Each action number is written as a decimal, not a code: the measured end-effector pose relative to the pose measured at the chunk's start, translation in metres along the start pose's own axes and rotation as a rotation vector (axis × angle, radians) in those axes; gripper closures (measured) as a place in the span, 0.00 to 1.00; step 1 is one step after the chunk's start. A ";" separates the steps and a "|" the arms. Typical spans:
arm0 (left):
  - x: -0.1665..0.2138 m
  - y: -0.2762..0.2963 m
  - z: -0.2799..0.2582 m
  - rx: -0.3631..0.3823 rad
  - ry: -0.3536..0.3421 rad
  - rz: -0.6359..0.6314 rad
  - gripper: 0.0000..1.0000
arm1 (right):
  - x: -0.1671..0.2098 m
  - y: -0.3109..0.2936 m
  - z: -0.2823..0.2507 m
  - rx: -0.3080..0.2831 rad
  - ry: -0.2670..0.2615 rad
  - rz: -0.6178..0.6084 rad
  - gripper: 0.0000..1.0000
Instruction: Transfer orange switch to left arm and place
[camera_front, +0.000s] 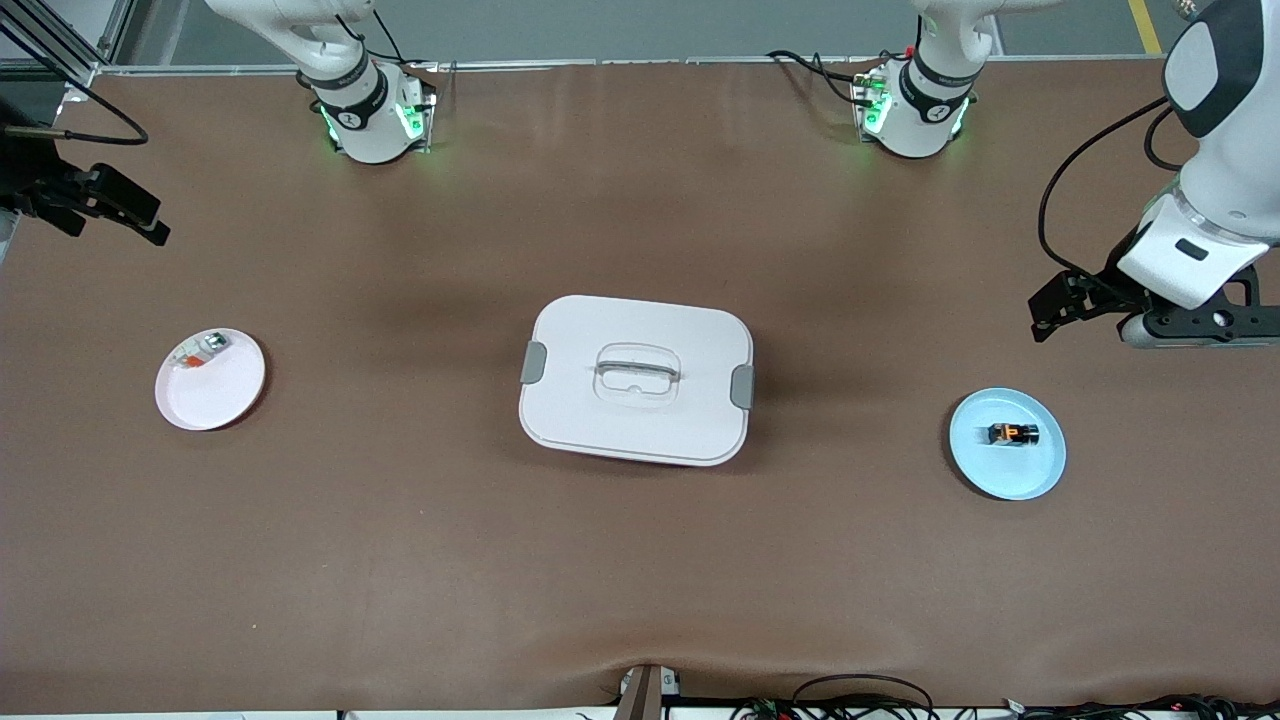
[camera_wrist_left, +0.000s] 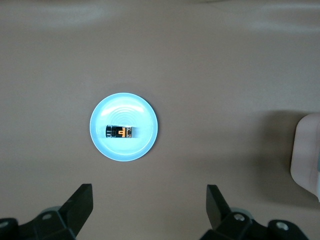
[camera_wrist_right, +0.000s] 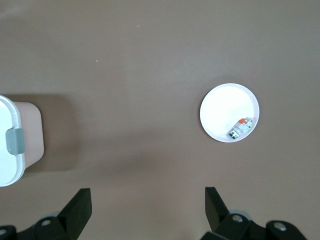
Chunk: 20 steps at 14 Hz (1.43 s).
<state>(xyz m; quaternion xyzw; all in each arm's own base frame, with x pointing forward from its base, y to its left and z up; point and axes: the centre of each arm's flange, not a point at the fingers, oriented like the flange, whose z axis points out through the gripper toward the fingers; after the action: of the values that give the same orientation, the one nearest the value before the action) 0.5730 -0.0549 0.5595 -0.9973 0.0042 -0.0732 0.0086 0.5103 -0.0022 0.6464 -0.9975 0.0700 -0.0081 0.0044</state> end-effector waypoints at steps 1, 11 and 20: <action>0.000 0.000 -0.001 0.000 0.000 -0.001 0.00 | 0.000 -0.001 0.000 -0.004 0.001 -0.003 0.00; 0.003 0.006 0.002 -0.002 -0.005 0.010 0.00 | -0.001 -0.004 0.001 -0.013 -0.001 -0.010 0.00; 0.004 0.003 -0.001 -0.002 -0.003 0.005 0.00 | -0.001 -0.004 0.001 -0.013 -0.003 -0.012 0.00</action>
<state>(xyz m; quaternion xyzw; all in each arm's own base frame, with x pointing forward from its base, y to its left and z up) 0.5769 -0.0580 0.5606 -0.9974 0.0066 -0.0718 0.0079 0.5099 0.0016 0.6456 -0.9979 0.0642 -0.0060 -0.0022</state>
